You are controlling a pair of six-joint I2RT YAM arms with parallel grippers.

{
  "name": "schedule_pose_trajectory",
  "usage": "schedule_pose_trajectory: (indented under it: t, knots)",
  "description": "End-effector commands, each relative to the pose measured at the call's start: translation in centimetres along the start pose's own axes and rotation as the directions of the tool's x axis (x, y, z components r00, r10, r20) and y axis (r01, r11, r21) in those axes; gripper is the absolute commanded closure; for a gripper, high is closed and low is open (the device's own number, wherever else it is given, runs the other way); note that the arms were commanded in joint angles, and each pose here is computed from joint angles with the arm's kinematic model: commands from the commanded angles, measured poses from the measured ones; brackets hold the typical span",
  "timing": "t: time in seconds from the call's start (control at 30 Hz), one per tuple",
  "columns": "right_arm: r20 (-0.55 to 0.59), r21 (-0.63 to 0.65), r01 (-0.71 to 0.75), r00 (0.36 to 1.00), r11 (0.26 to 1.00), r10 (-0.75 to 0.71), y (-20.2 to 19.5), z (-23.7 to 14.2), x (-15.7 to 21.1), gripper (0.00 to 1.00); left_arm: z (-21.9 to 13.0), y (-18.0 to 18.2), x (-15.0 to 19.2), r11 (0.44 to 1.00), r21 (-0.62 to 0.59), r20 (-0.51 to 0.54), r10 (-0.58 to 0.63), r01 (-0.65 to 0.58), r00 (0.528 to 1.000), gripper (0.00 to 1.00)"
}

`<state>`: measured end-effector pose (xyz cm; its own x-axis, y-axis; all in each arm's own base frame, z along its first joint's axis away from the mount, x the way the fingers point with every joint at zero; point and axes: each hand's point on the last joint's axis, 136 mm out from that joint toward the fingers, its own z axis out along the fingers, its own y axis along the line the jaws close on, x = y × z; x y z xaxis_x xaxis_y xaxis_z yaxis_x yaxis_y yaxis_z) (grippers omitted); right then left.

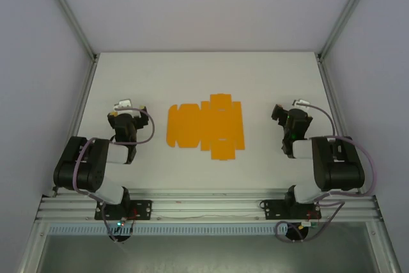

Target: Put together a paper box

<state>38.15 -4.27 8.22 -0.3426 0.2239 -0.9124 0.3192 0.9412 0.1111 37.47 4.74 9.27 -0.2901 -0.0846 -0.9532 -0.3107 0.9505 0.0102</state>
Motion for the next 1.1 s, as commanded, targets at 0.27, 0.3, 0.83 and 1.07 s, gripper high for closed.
schedule_pose_trajectory:
  t: [0.27, 0.3, 0.83, 1.07]
  knots:
    - [0.049, -0.01, -0.026, 0.998, 1.0, 0.027, 0.4, 0.1, -1.8, 0.0, 0.3, 0.3, -1.6, 1.0, 0.001, 0.043, -0.02, 0.02, 0.999, 0.0]
    - [0.05, -0.012, -0.027, 0.998, 1.0, 0.027, 0.4, 0.0, -1.8, 0.0, 0.3, 0.3, -1.6, 1.0, 0.001, 0.043, -0.02, 0.02, 0.999, 0.0]
    - [0.072, 0.01, -0.038, 0.997, 0.999, 0.037, 0.0, -0.7, -3.3, 0.0, -0.1, 0.6, -3.2, 1.0, -0.019, 0.029, -0.023, 0.024, 0.999, 0.0]
    - [0.045, 0.014, -0.134, 0.99, 0.991, 0.134, 0.7, -3.5, -8.1, 0.0, -2.4, 0.6, -7.0, 0.992, -0.02, -0.076, -0.125, 0.124, 0.989, 0.0]
